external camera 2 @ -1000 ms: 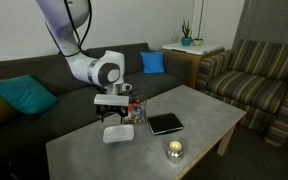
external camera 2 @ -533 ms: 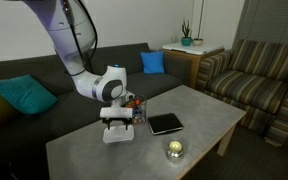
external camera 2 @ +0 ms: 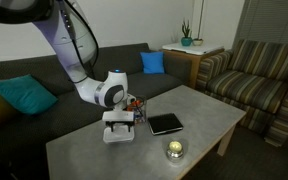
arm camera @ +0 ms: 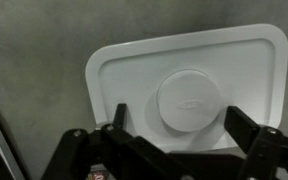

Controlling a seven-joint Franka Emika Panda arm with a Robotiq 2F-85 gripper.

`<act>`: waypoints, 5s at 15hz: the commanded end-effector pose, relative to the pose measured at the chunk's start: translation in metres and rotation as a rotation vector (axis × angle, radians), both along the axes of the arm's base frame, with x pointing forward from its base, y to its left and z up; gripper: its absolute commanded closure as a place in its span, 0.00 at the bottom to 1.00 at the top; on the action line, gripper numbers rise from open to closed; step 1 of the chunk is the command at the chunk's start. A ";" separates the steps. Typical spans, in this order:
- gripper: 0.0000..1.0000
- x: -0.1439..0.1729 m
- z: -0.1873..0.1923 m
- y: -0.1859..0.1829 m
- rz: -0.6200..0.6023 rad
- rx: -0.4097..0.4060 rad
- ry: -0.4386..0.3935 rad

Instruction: Place the white lid on top of the clear food container

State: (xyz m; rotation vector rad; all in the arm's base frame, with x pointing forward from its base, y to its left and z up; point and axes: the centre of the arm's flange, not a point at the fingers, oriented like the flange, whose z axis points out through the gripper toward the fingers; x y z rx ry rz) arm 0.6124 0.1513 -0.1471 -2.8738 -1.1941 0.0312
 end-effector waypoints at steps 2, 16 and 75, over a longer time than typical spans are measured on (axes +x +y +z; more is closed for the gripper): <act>0.03 0.001 -0.009 0.013 0.016 0.002 -0.018; 0.70 0.000 0.010 0.010 -0.024 -0.008 -0.030; 0.71 -0.023 0.055 -0.021 -0.272 -0.032 -0.034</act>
